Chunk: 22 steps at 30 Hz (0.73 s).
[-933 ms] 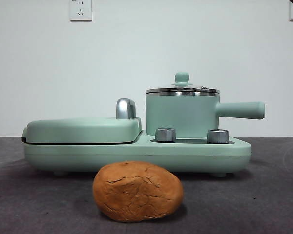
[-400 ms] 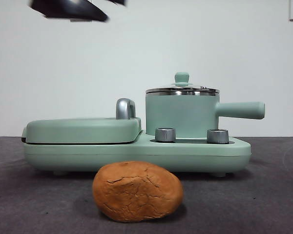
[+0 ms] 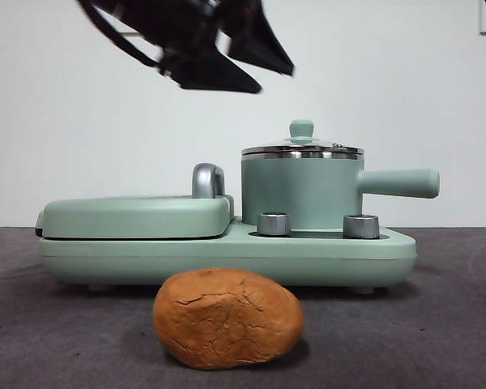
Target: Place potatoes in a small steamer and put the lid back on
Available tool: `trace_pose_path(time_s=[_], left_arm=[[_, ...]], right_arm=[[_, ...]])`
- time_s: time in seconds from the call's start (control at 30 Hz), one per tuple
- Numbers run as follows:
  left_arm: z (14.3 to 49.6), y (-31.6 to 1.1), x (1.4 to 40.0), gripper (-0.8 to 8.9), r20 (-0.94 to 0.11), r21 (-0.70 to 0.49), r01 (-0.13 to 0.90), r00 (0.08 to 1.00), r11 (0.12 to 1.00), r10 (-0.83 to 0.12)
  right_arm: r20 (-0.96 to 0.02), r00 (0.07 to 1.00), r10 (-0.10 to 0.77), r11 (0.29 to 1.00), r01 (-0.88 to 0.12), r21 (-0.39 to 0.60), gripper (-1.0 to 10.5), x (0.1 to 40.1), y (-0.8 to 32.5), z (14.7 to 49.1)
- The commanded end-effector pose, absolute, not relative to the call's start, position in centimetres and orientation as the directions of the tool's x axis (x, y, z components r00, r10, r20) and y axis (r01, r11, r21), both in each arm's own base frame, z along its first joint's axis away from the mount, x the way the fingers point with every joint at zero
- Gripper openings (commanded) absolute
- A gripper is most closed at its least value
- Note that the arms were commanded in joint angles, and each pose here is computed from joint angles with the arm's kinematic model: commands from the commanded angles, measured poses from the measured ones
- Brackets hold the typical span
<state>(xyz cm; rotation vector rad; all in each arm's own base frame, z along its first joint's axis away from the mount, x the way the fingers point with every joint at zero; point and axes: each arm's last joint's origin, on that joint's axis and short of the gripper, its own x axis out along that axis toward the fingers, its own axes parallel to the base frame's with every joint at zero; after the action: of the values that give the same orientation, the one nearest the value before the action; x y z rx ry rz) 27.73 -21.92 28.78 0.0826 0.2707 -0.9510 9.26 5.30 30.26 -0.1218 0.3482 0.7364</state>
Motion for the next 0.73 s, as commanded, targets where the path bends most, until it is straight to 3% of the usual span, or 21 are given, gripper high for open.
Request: trace_pose_path(time_s=[0.03,0.37,0.73], left_arm=[[29.2,-23.6,29.4,3.08,-0.240,-0.030,0.815,0.556,0.579,-0.796],[27.8,-27.2,34.1,3.08,-0.246,0.003,0.810,0.569,0.587,-0.785],[25.5,-27.3,35.9,3.08,-0.280,0.073,0.764,0.633,0.641,-0.722]], right_arm=[[-0.330,0.693,0.641,0.738,-0.674,0.017,2.8,9.2,5.3,30.9],[-0.330,0.693,0.641,0.739,-0.673,0.022,2.8,9.2,5.3,30.9],[-0.329,0.690,0.644,0.740,-0.671,0.041,2.8,9.2,5.3,30.9]])
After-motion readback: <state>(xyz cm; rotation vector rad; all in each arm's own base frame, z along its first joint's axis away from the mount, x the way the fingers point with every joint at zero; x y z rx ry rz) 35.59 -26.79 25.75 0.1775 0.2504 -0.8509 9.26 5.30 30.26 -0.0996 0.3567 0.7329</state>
